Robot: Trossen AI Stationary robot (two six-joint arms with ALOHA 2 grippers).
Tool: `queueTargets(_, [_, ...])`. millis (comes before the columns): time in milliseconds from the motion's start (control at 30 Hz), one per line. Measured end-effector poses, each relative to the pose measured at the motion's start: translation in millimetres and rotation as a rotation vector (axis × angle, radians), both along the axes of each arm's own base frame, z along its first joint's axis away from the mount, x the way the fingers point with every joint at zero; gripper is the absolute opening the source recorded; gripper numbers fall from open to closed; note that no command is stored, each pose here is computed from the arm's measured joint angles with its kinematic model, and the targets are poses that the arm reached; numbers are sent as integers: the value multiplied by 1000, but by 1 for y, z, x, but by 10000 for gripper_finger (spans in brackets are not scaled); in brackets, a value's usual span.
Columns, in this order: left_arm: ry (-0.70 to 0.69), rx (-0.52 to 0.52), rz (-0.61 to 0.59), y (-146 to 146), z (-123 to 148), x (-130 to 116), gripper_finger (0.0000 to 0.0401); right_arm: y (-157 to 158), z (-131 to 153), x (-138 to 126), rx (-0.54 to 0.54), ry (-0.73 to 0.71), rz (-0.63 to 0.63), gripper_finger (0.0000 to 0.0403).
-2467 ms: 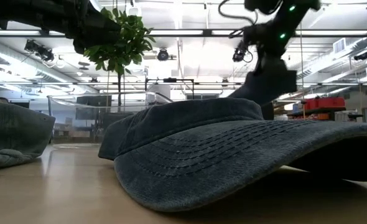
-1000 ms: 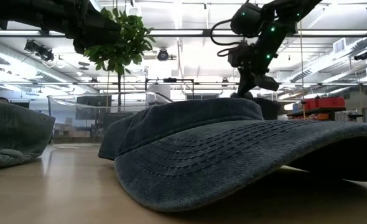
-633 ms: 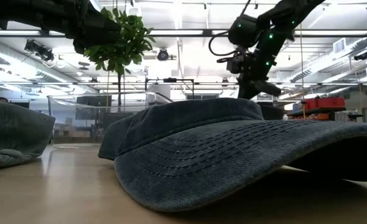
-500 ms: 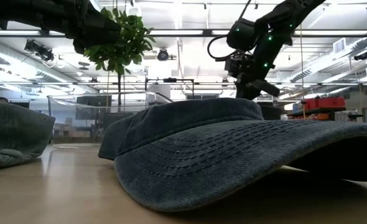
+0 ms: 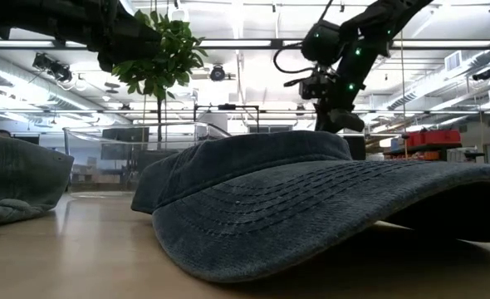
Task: Pick & Place hat
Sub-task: Put the blue cap into the yellow bin
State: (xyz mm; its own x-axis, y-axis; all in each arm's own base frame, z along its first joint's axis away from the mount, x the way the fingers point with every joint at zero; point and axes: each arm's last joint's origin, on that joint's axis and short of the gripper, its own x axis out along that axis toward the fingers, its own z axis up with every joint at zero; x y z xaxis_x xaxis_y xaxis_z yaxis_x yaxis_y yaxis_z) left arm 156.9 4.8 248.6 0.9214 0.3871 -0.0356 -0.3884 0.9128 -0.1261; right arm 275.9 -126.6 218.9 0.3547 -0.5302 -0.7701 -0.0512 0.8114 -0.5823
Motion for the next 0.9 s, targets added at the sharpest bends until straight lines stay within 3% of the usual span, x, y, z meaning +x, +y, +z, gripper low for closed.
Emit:
queueTargets(300, [0, 0, 1, 0, 0, 0, 197, 72, 3, 14, 140, -67, 101, 94])
queueTargets(467, [0, 1, 1, 0, 0, 0, 197, 122, 12, 24, 381, -177, 158, 94])
queueTargets(733, [9, 22, 0, 0, 0, 0, 197, 190, 23, 31, 763, -259, 523, 94])
queueTargets(900, [10, 23, 0, 0, 0, 0, 197, 217, 16, 36, 859, -279, 540, 102])
